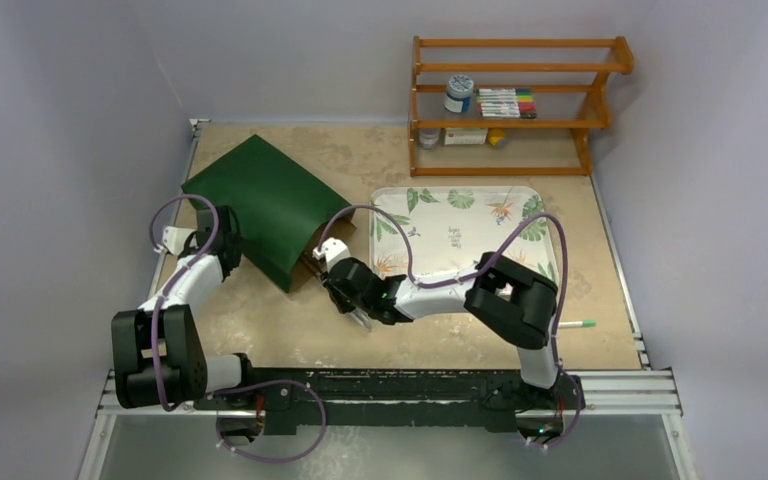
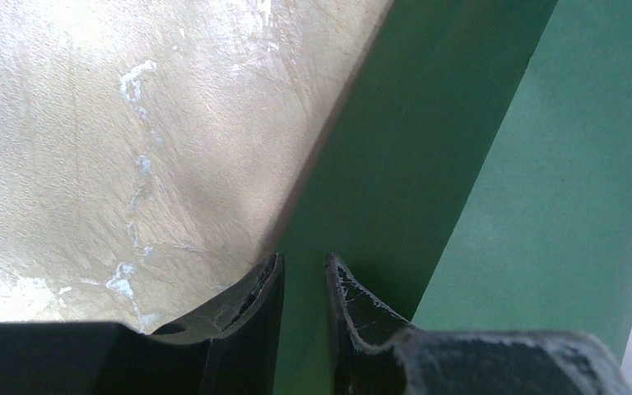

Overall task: Take the fake bread out of the paper bag
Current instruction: Take out the fake bread from the paper bag.

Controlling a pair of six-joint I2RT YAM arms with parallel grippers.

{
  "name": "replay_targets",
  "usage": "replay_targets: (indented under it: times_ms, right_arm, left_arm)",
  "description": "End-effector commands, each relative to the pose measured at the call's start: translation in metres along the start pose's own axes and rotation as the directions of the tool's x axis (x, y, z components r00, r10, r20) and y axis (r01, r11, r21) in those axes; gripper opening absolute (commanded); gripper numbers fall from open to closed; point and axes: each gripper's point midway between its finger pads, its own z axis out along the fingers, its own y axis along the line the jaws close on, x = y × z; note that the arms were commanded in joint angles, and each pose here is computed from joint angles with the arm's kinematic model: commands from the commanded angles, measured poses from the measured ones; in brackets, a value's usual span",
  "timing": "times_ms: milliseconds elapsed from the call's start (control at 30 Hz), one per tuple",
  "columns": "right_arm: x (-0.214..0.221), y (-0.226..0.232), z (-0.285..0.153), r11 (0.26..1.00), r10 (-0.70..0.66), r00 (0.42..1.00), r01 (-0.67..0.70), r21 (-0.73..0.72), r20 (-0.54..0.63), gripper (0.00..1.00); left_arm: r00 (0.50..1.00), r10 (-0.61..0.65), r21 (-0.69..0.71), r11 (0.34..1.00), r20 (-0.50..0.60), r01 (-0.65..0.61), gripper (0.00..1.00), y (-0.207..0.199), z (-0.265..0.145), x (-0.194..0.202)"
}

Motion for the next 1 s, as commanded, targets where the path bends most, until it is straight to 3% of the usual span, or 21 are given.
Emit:
replay_targets:
  times_ms: [0, 67, 167, 633, 967]
  right_arm:
    - [0.024, -0.014, -0.013, 0.999, 0.003, 0.996, 0.001, 0.044, -0.094, 0.35]
    - [0.024, -0.014, -0.01, 0.999, -0.006, 0.995, 0.011, 0.05, -0.097, 0.45]
    - [0.019, -0.012, -0.004, 0.999, -0.017, 0.996, 0.021, 0.045, -0.087, 0.48]
    - [-0.015, -0.037, 0.023, 0.998, 0.001, 0.999, 0.002, 0.065, -0.045, 0.5]
    - [-0.042, -0.029, 0.033, 0.999, -0.048, 0.998, 0.049, -0.022, 0.026, 0.51]
  left_arm:
    - [1.0, 0.001, 0.055, 0.998, 0.03, -0.002, 0.24, -0.022, -0.012, -0.013]
    - [0.999, 0.001, 0.052, 0.999, 0.034, -0.003, 0.24, -0.022, -0.013, -0.014]
    - [0.999, -0.005, 0.053, 0.999, 0.038, 0.003, 0.24, -0.023, -0.013, -0.015]
    - [0.999, 0.011, 0.038, 0.999, 0.051, -0.013, 0.24, -0.021, -0.017, -0.019]
    - [0.999, 0.03, 0.021, 0.999, 0.044, -0.031, 0.24, -0.015, -0.01, -0.015]
